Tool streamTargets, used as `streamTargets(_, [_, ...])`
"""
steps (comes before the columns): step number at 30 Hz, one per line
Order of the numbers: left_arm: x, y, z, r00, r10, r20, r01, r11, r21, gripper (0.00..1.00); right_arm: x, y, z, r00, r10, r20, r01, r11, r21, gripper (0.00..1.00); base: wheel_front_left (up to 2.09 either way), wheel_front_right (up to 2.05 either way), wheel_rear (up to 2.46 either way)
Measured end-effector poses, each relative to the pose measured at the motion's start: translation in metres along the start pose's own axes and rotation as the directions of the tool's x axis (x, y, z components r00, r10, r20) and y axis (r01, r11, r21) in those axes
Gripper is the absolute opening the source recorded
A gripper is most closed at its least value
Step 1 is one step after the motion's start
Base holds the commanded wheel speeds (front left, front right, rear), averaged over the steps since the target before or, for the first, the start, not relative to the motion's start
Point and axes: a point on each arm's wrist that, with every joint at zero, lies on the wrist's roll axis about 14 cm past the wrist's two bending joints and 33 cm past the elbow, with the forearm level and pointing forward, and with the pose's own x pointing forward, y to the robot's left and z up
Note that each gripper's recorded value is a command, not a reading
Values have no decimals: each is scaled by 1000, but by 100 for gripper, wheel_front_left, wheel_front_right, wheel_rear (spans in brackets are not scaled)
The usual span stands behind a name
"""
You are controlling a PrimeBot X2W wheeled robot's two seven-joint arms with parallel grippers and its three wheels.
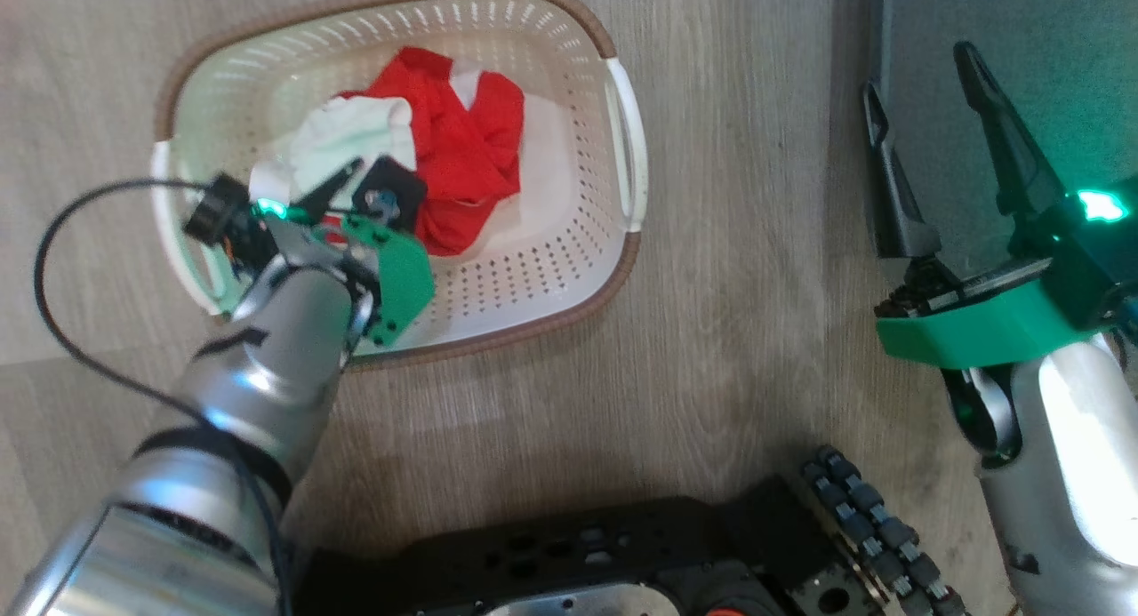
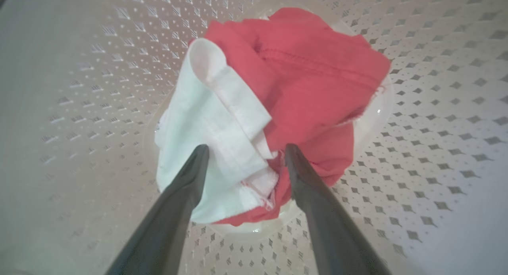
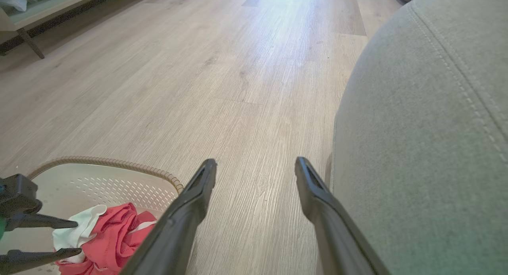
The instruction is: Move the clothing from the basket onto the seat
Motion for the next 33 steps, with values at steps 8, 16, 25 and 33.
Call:
streamTargets(8, [39,2,-5,998,-27,-65,34,993,113,100,5,-6,-23,999,-13,-38,13,1000,1,100,0,0,0])
streamTargets(16, [56,9,-38,976,-22,-217,54,988,142,100,9,-3,-34,999,-1,-54,1,1000,-2,100,0,0,0])
streamTargets(25, [58,3,-45,964,-40,-262,71,991,109,0,9,1,-39,998,2,-64,-2,1000,5,100,0,0,0])
streamTargets(33, [49,9,-32,972,-26,-233,50,994,95,0,17,4,-21,1000,13,-16,-13,1000,0,100,0,0,0])
